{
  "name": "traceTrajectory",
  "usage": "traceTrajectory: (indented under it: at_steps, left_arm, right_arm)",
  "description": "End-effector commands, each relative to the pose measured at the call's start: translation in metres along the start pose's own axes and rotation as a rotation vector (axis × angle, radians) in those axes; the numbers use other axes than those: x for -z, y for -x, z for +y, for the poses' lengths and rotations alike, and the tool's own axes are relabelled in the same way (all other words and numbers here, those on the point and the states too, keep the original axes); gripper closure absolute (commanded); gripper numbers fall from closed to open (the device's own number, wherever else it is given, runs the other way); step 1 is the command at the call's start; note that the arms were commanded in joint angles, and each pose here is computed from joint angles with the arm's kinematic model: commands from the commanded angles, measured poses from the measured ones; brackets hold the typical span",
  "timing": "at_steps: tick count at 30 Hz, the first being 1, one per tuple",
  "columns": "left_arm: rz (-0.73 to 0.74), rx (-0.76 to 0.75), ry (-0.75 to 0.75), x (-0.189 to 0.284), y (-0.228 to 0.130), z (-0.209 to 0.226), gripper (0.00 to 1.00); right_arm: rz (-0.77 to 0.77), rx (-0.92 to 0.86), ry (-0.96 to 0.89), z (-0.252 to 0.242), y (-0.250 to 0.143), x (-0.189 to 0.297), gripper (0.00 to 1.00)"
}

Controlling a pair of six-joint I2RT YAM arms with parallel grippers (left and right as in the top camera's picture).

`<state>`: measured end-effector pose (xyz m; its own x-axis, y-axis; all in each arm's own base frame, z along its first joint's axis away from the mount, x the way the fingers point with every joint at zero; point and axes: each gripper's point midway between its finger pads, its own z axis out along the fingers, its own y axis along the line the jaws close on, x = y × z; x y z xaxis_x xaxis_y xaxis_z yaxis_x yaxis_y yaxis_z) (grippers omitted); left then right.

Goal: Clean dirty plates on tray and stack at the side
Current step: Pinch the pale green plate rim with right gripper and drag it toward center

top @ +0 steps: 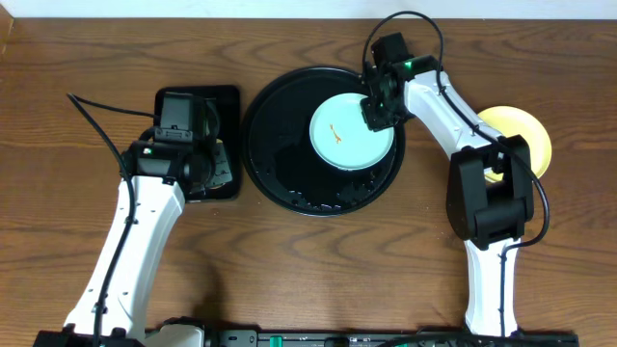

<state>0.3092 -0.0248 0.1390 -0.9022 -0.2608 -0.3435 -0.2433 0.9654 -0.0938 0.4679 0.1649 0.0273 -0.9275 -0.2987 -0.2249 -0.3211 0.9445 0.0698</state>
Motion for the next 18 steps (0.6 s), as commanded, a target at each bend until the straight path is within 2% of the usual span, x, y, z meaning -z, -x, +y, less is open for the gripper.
traceTrajectory:
  at_steps: [1,10,18]
  left_arm:
    - [0.005,0.012,0.009,-0.006,-0.002,0.003,0.92]
    - [-0.011,0.012,0.003,-0.006,0.001,0.002,0.92]
    - [-0.014,0.012,0.002,-0.006,0.002,0.001,0.92]
  right_arm:
    - [-0.021,0.06,0.003,-0.004,0.008,0.009,0.72]
    - [-0.025,0.006,-0.056,-0.038,0.009,0.015,0.7]
    - [-0.01,-0.007,-0.003,-0.035,0.003,0.012,0.68]
